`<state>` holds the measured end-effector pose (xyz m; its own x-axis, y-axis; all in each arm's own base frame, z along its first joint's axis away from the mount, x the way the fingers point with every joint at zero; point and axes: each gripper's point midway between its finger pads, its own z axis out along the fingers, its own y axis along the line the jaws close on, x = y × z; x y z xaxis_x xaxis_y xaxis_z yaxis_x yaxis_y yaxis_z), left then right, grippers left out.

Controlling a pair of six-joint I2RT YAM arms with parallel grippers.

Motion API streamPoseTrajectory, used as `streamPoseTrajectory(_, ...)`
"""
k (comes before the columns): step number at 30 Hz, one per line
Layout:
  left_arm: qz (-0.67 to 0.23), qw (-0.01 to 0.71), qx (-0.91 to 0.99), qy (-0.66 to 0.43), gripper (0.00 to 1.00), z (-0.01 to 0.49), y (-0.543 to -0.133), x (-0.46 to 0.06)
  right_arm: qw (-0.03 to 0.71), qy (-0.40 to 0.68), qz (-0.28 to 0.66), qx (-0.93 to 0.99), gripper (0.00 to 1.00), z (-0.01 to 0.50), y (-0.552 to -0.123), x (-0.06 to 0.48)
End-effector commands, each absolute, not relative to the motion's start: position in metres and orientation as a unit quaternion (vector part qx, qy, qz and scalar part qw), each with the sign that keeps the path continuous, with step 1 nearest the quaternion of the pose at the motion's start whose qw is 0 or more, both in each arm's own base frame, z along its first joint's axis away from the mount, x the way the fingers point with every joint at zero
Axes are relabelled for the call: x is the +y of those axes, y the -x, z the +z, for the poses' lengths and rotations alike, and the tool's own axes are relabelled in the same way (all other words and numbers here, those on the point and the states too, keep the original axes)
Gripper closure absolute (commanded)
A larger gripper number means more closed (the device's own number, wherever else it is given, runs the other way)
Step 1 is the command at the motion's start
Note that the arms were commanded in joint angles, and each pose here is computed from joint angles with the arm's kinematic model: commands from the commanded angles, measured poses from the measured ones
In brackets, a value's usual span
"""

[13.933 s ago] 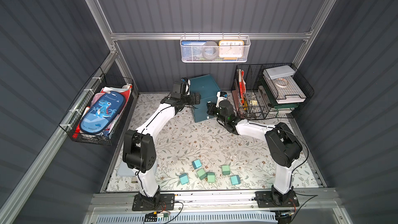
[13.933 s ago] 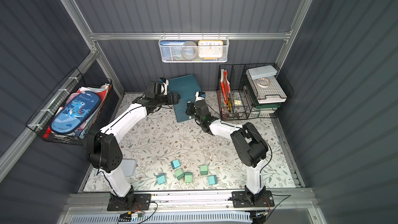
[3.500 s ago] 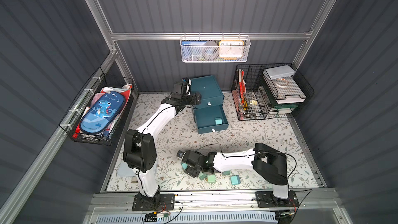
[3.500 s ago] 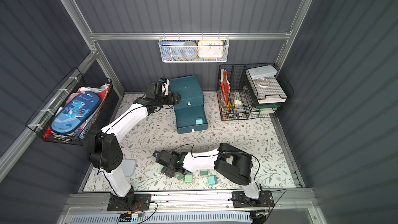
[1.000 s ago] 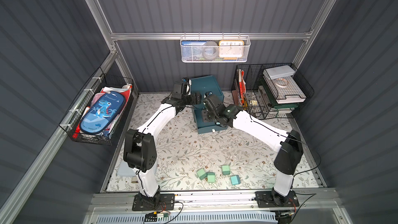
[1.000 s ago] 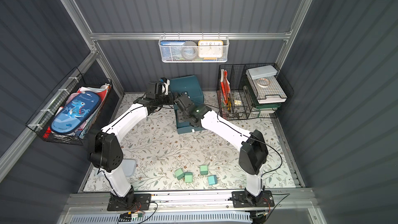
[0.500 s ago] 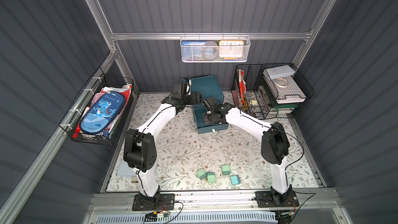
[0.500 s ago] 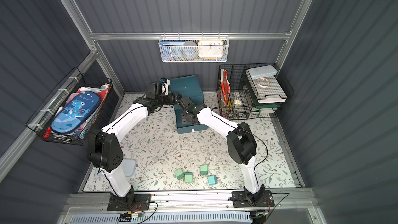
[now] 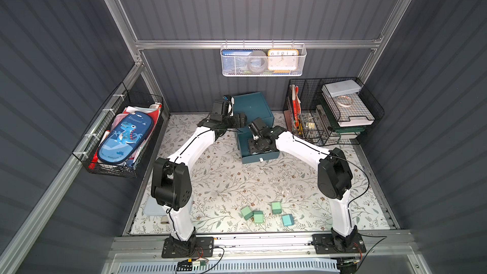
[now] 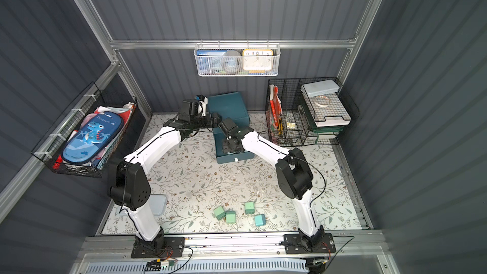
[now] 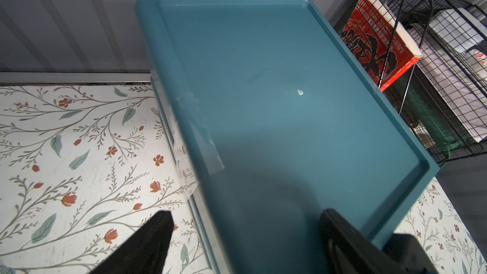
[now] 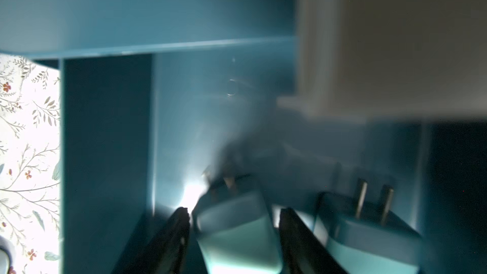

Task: Place the plugs into the drawer by color
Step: Place the plug in the drawer, then pick up the plug from the center of the board.

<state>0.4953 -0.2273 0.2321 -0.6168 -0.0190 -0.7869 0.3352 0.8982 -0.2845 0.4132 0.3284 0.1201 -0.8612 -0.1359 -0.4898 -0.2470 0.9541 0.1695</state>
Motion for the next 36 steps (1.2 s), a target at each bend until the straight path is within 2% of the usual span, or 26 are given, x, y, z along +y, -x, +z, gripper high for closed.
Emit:
streamPoseTrajectory(1,-0.190,0.382,0.900,-0.092,0.08,0.198,-0.487,-0.224,0.241,0.098,0.108,0.960,0.36,0.124,-0.418,0.323)
streamPoseTrajectory(4,-0.189,0.381,0.900,-0.092,0.08,0.197,-0.487,-0.224,0.247,0.100,0.117,0.957,0.35,0.142,-0.418,0.325)
streamPoseTrajectory(8,-0.189,0.383,0.900,-0.091,0.08,0.199,-0.486,-0.223,0.278,0.103,0.132,0.946,0.34,0.199,-0.410,0.318)
streamPoseTrajectory(12,-0.192,0.384,0.898,-0.093,0.08,0.199,-0.486,-0.224,0.311,0.096,0.112,0.939,0.35,0.239,-0.388,0.287)
streamPoseTrajectory(14,-0.193,0.384,0.898,-0.095,0.08,0.199,-0.486,-0.225,0.315,0.088,0.090,0.941,0.38,0.244,-0.370,0.265)
streamPoseTrajectory(21,-0.189,0.385,0.898,-0.101,0.09,0.197,-0.488,-0.225,0.247,0.072,0.002,0.966,0.44,0.187,-0.270,0.190)
streamPoseTrajectory(26,-0.188,0.381,0.900,-0.101,0.09,0.191,-0.489,-0.226,0.163,0.085,-0.027,0.983,0.48,0.129,-0.196,0.170)
streamPoseTrajectory(30,-0.187,0.380,0.900,-0.101,0.08,0.190,-0.490,-0.226,0.130,0.092,0.008,0.987,0.51,0.096,-0.154,0.175)
streamPoseTrajectory(36,-0.187,0.381,0.900,-0.099,0.09,0.189,-0.491,-0.226,0.091,0.111,-0.008,0.990,0.33,0.066,-0.116,0.177)
